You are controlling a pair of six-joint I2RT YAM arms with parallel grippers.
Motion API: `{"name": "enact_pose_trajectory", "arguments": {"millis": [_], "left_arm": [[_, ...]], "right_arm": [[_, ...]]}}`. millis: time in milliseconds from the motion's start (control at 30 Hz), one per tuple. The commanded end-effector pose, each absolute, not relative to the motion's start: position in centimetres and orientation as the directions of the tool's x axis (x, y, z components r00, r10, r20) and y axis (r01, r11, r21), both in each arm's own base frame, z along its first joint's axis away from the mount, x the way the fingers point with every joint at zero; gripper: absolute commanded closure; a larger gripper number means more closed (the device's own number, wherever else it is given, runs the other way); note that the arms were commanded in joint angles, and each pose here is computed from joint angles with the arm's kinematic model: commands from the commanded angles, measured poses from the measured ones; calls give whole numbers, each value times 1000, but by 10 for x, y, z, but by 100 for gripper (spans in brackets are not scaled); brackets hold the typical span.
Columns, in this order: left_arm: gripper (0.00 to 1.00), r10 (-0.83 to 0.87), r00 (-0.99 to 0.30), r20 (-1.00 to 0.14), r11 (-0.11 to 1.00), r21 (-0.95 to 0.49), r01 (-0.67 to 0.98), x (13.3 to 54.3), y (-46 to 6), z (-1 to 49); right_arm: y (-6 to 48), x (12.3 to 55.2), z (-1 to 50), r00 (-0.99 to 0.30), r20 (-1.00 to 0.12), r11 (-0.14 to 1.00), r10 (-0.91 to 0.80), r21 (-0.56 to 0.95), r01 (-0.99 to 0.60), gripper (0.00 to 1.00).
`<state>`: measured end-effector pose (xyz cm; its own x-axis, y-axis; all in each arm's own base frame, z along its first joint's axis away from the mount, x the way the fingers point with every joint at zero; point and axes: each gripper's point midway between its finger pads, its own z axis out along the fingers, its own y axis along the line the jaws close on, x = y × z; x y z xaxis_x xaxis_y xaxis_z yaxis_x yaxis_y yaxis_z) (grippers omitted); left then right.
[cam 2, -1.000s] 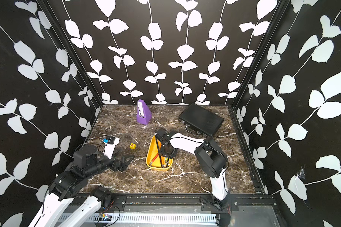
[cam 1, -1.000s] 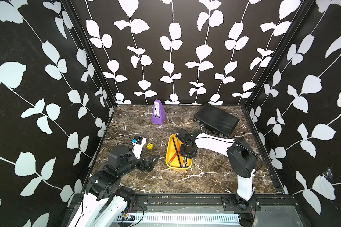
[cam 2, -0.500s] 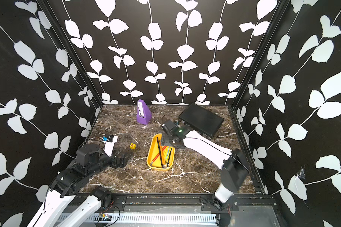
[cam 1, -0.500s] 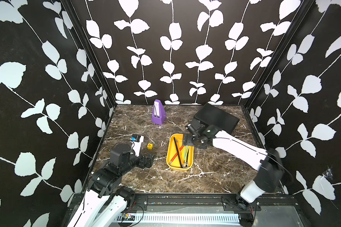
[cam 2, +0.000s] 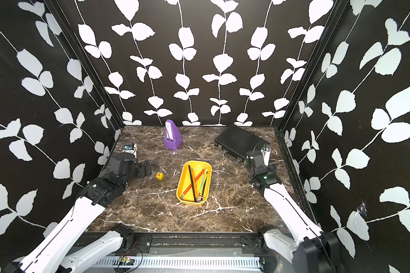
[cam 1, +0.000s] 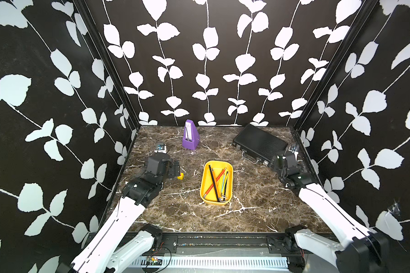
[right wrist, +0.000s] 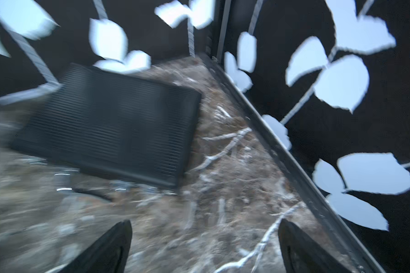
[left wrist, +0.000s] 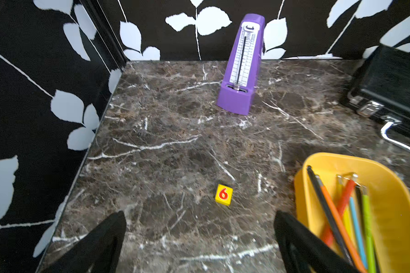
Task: Put the hex key on the desktop into the storage box
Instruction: Reset both arms
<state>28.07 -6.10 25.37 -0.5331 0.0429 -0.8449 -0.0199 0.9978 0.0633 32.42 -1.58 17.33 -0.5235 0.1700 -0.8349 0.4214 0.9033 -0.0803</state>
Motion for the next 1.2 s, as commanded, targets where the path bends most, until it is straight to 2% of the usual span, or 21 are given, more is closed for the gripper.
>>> {"name": "enact_pose_trajectory", "arguments": {"millis": [0, 133, 300, 467, 633, 700, 933, 1067, 1167], "left_arm": [[1, 92, -419, -903, 983, 150, -109, 297, -46, 266], [1, 161, -384, -909, 960, 235, -154, 306, -36, 250], [1, 156, -366, -917, 956, 233, -176, 316, -23, 233], [1, 171, -404, -899, 952, 256, -167, 333, -13, 195], [1, 216, -332, -918, 950, 276, -146, 348, -20, 167], [1, 240, -327, -914, 944, 299, -143, 353, -21, 161], [1, 269, -328, -906, 930, 332, -154, 376, -17, 131], [1, 319, -341, -884, 926, 367, -85, 385, -26, 126], [1, 332, -276, -902, 921, 373, -110, 390, -23, 123]], "right_arm": [[-30, 349, 164, -410, -907, 900, 97, -96, 425, 1], [-32, 371, 138, -542, -840, 904, 33, -206, 375, 1], [-39, 373, 107, -580, -814, 893, -27, -281, 352, 1], [-25, 386, 113, -432, -895, 939, -112, -237, 249, 1], [-27, 387, 102, -304, -948, 955, -93, -171, 243, 1], [-28, 385, 97, -360, -930, 956, -75, -169, 238, 1], [-32, 386, 97, -359, -931, 952, -62, -163, 257, 1], [-33, 386, 96, -358, -931, 952, -64, -165, 258, 1], [-33, 386, 96, -358, -931, 952, -65, -165, 258, 1]]}}
